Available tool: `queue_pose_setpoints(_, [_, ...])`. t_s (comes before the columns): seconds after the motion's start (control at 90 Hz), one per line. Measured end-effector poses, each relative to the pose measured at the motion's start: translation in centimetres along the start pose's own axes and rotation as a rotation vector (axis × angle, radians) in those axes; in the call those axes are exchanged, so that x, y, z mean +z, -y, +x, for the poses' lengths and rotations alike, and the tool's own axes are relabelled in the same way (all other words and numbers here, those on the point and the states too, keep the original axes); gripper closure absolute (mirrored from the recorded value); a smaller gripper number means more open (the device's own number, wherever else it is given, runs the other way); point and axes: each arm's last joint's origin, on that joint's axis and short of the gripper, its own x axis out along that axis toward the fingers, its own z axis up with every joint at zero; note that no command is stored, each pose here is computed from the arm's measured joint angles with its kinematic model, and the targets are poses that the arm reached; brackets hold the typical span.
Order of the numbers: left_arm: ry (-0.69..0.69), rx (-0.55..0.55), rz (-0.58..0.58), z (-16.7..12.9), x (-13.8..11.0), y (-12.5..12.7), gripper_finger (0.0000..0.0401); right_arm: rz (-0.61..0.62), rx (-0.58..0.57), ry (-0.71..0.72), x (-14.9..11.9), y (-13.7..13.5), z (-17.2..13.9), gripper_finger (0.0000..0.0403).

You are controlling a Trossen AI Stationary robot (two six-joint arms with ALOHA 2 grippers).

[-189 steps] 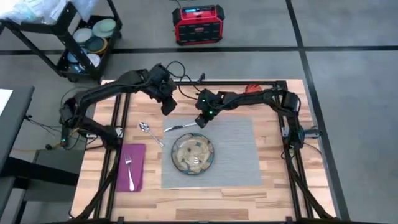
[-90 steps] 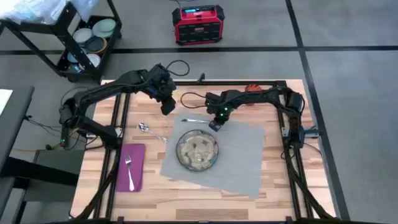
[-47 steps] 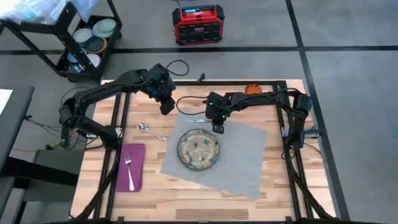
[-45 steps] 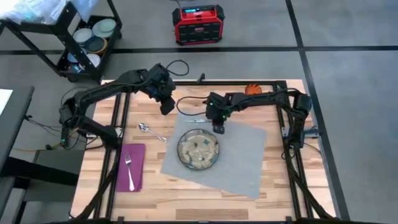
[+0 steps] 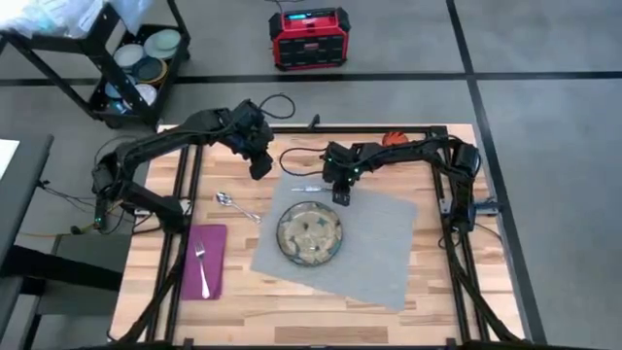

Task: Set table place
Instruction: Move the silver knife beside the white floral patterned plate on the gray placemat

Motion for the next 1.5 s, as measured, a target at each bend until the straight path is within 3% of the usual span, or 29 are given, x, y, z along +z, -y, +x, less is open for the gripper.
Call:
queue_pose_setpoints(0.056, [0.001,0.000,0.004,0.0,0.0,0.0,0.0401,0.027,0.001,-0.007,-0.1,0.1,0.0,0.0384])
queue_pose_setpoints(0.167, [-0.011,0.000,0.008,0.3,-0.3,-0.1,0.0401,0.087,0.005,-0.028,-0.3,0.1,-0.3,0.0399])
queue_pose_setpoints(0.667, [-0.087,-0.003,-0.031,3.3,-2.8,-0.6,0.0401,0.156,0.075,-0.225,-2.8,-3.7,-3.1,0.0403])
queue_pose_setpoints(0.956, [-0.059,-0.066,0.034,8.8,-6.7,-0.1,0.0401,0.426,-0.004,-0.018,-5.2,-5.1,-4.8,0.0403])
queue_pose_setpoints(1.133, [-0.003,-0.110,0.204,12.2,-6.7,0.9,0.0401,0.566,0.034,0.067,-7.6,-6.8,-5.4,0.0403])
queue_pose_setpoints(1.322, [-0.148,-0.183,0.258,16.7,-6.9,1.0,0.0401,0.622,0.054,0.044,-8.9,-8.3,-4.9,0.0403])
queue_pose_setpoints(1.5, [-0.251,-0.208,0.236,18.3,-6.5,1.0,0.0401,0.635,0.069,0.032,-9.1,-9.6,-4.7,0.0403])
